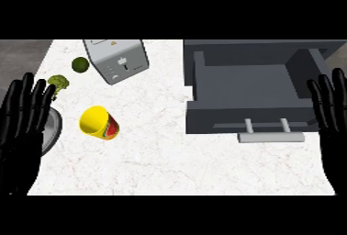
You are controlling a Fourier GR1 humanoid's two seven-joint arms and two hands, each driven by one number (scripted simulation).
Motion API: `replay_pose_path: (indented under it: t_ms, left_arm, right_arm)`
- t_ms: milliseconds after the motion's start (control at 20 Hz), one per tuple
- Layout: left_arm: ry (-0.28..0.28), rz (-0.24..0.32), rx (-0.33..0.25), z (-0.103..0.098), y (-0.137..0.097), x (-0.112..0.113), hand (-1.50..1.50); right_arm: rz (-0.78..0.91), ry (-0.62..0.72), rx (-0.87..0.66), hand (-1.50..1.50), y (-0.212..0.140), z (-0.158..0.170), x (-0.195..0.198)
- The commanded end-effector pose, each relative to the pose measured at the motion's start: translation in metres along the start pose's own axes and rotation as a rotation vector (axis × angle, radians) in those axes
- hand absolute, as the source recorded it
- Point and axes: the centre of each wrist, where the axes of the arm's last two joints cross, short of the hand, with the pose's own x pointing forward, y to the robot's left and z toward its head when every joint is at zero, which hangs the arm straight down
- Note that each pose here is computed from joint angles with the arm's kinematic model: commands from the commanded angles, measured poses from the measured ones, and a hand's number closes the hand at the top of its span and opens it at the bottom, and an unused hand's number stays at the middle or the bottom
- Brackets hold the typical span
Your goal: Pick up the cup, place it into the drawer and close the drawer
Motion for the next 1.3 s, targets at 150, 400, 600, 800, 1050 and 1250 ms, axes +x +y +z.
replay_pose_path:
  t_ms: [150,400,600,800,1050,1250]
  left_arm:
    - [-0.078,0.237,-0.456,-0.023,0.01,-0.012,-1.5]
    - [0.123,0.475,-0.632,-0.021,0.03,-0.049,-1.5]
    - [0.16,0.544,-0.658,-0.045,0.085,-0.071,-1.5]
    - [0.221,0.522,-0.67,-0.081,0.105,-0.102,-1.5]
    - [0.317,0.505,-0.689,-0.07,0.113,-0.148,-1.5]
    - [0.331,0.475,-0.675,-0.071,0.113,-0.162,-1.5]
  right_arm:
    - [-0.02,0.006,-0.029,-1.5,0.002,-0.002,-0.005]
    - [-0.049,0.141,0.126,-1.5,0.016,-0.004,-0.01]
    - [-0.048,0.167,0.133,-1.5,0.001,-0.01,-0.012]
    - [-0.064,0.172,0.14,-1.5,0.004,-0.022,-0.031]
    - [-0.041,0.15,0.148,-1.5,-0.002,-0.012,-0.039]
    - [-0.034,0.159,0.137,-1.5,-0.004,-0.046,-0.018]
